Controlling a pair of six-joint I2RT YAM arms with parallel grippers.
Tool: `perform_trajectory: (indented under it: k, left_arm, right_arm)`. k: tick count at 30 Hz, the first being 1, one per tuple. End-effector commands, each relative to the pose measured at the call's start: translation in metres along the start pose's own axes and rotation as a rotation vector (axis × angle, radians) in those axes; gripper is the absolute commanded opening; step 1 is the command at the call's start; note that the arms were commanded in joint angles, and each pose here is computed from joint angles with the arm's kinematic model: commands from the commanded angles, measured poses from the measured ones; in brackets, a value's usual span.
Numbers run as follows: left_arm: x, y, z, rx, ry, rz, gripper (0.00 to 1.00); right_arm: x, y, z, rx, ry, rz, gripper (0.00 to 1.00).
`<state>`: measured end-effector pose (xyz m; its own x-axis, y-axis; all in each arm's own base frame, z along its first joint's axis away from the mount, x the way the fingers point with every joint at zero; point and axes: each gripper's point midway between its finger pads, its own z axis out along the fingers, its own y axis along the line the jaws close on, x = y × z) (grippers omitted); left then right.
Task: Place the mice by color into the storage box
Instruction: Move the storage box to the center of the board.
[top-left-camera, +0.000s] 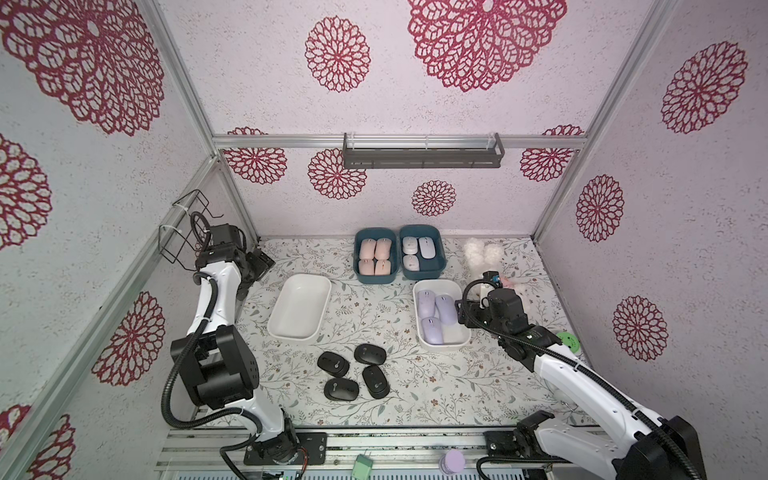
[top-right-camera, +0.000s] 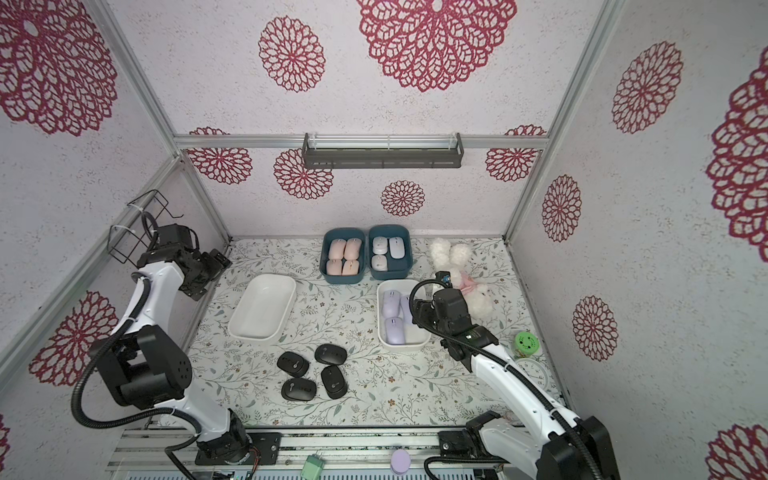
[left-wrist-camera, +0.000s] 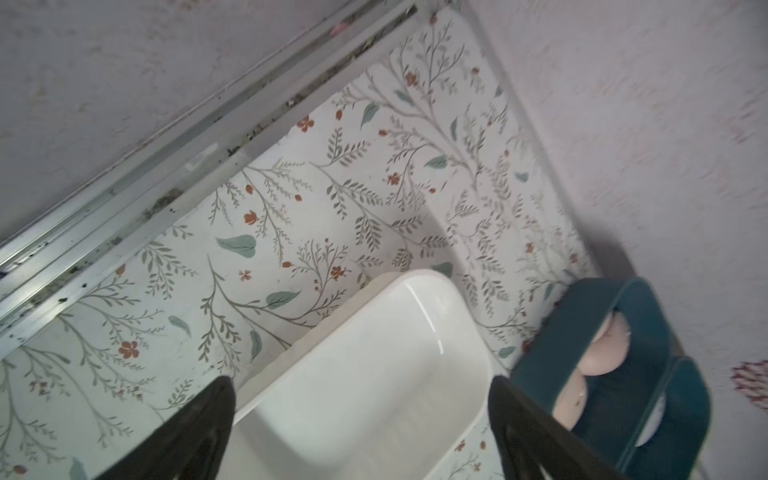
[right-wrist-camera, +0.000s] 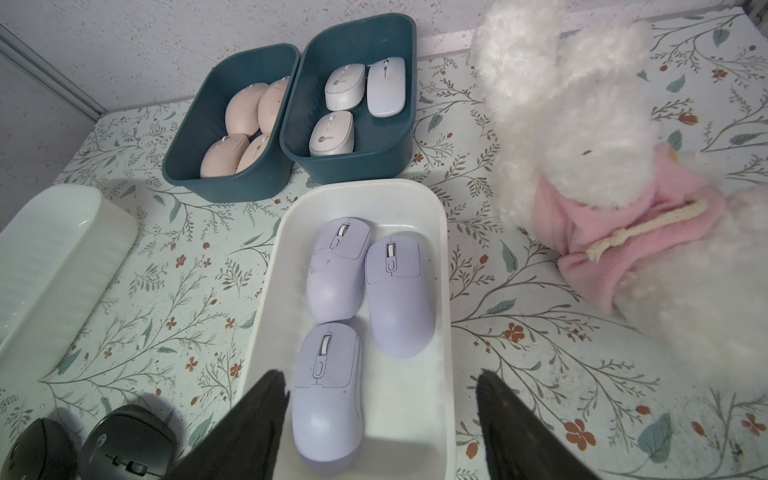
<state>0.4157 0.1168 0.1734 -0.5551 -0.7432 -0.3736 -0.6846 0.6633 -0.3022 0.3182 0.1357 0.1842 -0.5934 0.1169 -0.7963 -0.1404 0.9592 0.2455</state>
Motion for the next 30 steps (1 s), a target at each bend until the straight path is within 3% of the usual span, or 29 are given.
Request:
perform_trajectory:
  k: [1, 9, 16, 22, 27, 30]
  left_arm:
    - [0.042, 0.003, 0.028, -0.035, 0.164, 0.174, 0.97]
    - [0.075, -0.002, 0.073, -0.02, 0.3, 0.217, 0.97]
    - [0.117, -0.036, 0.069, -0.025, 0.309, 0.298, 0.93]
    - [0.147, -0.061, 0.063, 0.032, 0.302, 0.274, 0.92]
    - [0.134, -0.049, 0.052, -0.004, 0.226, 0.269, 0.94]
    - [0.122, -0.053, 0.028, 0.031, 0.179, 0.277, 0.95]
  right_arm:
    - [-0.016, 0.009, -0.008, -0.028, -0.048, -0.014, 0.75]
    - [-0.016, 0.01, -0.013, -0.033, -0.045, -0.021, 0.75]
    - [-0.014, 0.016, -0.008, -0.055, -0.031, -0.017, 0.73]
    - [-0.017, 0.024, -0.005, -0.069, -0.019, -0.031, 0.72]
    - [-0.017, 0.032, -0.008, -0.075, -0.016, -0.058, 0.71]
    - [-0.013, 0.051, -0.008, -0.107, 0.011, -0.136, 0.69]
